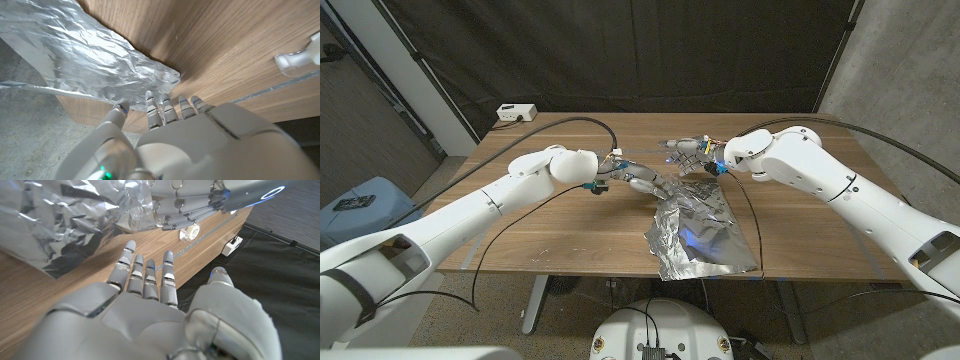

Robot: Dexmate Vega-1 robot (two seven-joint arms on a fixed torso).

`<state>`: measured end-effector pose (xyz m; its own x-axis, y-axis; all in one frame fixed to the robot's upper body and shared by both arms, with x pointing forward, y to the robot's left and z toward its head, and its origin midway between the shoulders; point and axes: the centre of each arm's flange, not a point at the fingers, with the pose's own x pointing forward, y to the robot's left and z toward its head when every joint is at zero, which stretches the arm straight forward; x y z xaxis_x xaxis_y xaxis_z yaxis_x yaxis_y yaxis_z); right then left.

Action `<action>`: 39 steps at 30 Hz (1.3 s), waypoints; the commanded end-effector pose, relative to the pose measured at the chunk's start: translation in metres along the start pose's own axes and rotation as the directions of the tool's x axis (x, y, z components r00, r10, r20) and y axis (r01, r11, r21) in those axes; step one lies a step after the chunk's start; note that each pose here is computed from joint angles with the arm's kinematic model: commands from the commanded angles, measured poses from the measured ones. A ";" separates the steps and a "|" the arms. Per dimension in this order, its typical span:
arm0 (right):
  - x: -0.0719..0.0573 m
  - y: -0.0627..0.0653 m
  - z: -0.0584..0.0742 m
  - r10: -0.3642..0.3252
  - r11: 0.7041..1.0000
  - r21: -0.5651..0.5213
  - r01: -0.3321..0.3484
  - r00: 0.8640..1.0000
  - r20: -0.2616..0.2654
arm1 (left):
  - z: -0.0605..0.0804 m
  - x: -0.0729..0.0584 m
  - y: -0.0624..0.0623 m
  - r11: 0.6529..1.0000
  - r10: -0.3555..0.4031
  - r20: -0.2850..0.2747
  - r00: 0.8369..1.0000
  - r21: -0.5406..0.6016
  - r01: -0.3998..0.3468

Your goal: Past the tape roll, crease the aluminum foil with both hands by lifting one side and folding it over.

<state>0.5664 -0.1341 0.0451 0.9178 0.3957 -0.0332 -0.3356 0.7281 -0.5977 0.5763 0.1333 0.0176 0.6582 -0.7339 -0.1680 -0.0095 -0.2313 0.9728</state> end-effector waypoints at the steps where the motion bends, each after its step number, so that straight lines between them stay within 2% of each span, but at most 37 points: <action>1: 0.001 -0.005 0.001 -0.001 1.000 0.008 0.001 1.000 0.009 | 0.009 -0.026 0.021 1.000 0.018 -0.002 1.000 -0.021 -0.018; 16: -0.001 -0.006 0.000 -0.008 1.000 0.021 0.007 1.000 0.014 | 0.026 -0.050 0.039 1.000 -0.009 0.033 0.999 -0.025 0.009; 21: -0.002 -0.006 0.000 -0.009 1.000 0.021 0.008 1.000 0.014 | 0.029 -0.054 0.042 1.000 0.008 0.045 0.999 -0.021 -0.007; 25: -0.002 -0.007 -0.001 -0.008 1.000 0.028 0.008 1.000 0.014 | 0.029 -0.048 0.039 0.999 0.036 0.068 0.997 -0.020 -0.035; 32: -0.004 -0.009 -0.007 -0.018 0.999 0.044 0.018 1.000 0.003 | 0.027 -0.025 0.025 0.998 0.070 0.110 0.992 -0.002 -0.070; 34: -0.004 -0.009 -0.008 -0.019 0.999 0.045 0.019 1.000 0.001 | 0.027 -0.022 0.024 0.998 0.069 0.113 0.991 0.003 -0.070; 39: -0.005 -0.011 -0.011 -0.018 0.998 0.055 0.018 1.000 0.000 | 0.023 -0.004 0.011 0.997 0.074 0.131 0.989 0.021 -0.078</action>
<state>0.5675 -0.1442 0.0457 0.9210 0.3890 -0.0195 -0.3305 0.7541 -0.5676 0.5372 0.1324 0.0452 0.5872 -0.7987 -0.1310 -0.0411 -0.1910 0.9807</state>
